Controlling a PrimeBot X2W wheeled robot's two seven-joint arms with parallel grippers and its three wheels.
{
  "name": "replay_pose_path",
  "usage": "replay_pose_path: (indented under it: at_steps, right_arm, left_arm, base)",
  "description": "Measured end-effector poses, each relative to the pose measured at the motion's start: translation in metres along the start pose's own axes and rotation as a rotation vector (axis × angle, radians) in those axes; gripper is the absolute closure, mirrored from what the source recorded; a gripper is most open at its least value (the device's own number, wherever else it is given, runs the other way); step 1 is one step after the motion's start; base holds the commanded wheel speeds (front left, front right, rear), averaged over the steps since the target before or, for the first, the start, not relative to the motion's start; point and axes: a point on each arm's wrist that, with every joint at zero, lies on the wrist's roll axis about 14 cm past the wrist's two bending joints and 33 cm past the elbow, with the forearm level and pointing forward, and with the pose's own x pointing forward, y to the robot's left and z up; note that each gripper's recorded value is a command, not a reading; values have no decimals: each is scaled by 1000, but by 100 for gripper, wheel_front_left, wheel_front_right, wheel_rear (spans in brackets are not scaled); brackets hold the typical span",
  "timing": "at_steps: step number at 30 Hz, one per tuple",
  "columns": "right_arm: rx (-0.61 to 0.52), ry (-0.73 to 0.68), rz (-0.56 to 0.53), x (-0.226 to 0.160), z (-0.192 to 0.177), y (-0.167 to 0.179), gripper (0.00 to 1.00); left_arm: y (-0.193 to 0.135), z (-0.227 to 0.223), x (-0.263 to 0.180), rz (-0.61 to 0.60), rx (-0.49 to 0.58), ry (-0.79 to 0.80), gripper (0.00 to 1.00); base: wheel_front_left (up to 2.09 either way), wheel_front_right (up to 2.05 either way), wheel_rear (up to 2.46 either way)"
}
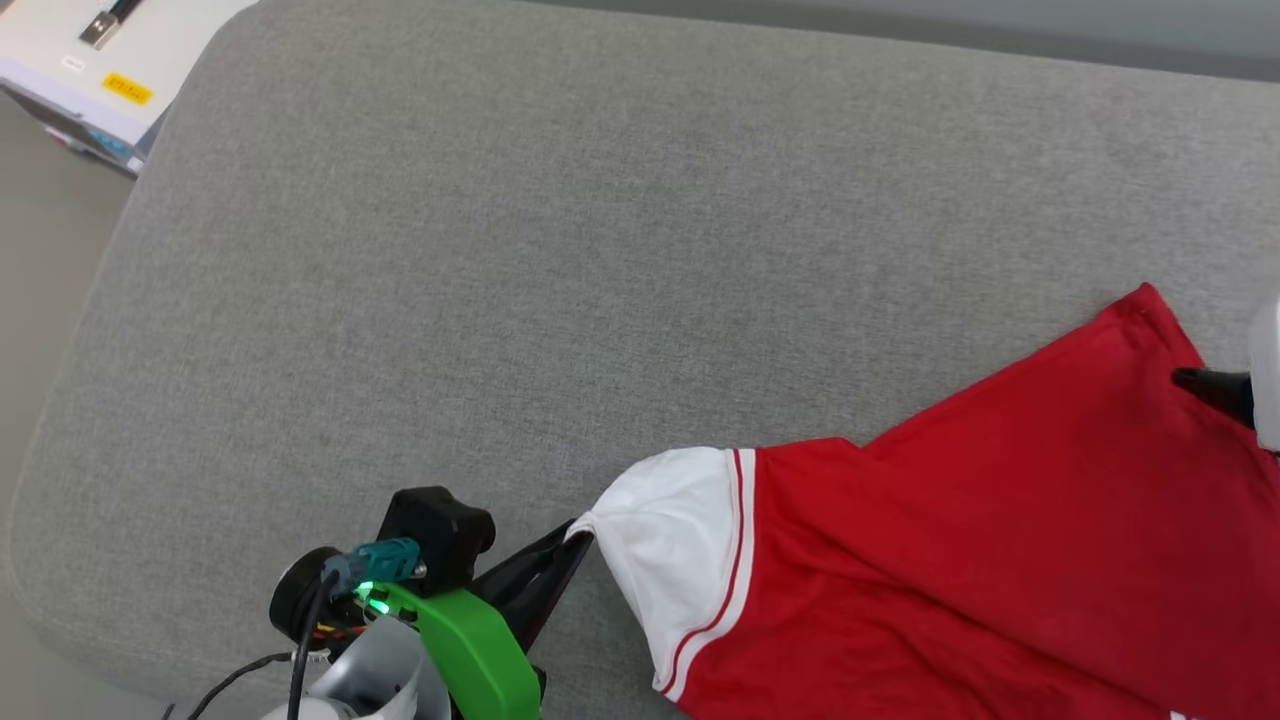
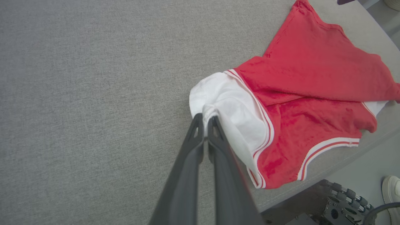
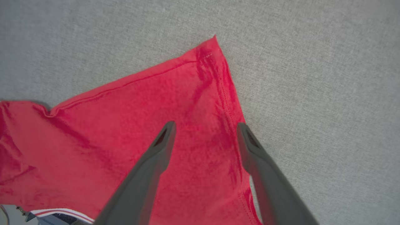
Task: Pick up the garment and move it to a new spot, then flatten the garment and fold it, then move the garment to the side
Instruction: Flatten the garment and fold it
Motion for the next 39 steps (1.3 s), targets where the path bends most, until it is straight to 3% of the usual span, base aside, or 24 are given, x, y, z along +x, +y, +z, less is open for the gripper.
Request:
replay_pose_path:
  at_steps: [10,18,19,20,22,39]
  right_arm:
    - [-28,118,14,69,0,-3,0]
    - [-91,206,29,96,-10,2,0]
    - [-96,216,30,98,-12,2,16]
    - [-98,221,33,98,-13,2,59]
    - [-98,223,33,98,-14,1,100]
    - [-9,-42,56,74,14,4,100]
  left_arm:
    - [23,-18,4,76,-60,51,100]
    - [39,-20,3,125,-67,60,100]
    - [39,-20,3,128,-68,61,100]
    - [40,-21,2,131,-69,62,100]
    - [40,-21,2,131,-69,63,100]
    - [31,-3,-5,101,-15,-5,100]
  base:
    - [0,0,0]
    - [0,0,0]
    - [0,0,0]
    - [0,0,0]
    - [0,0,0]
    - [0,0,0]
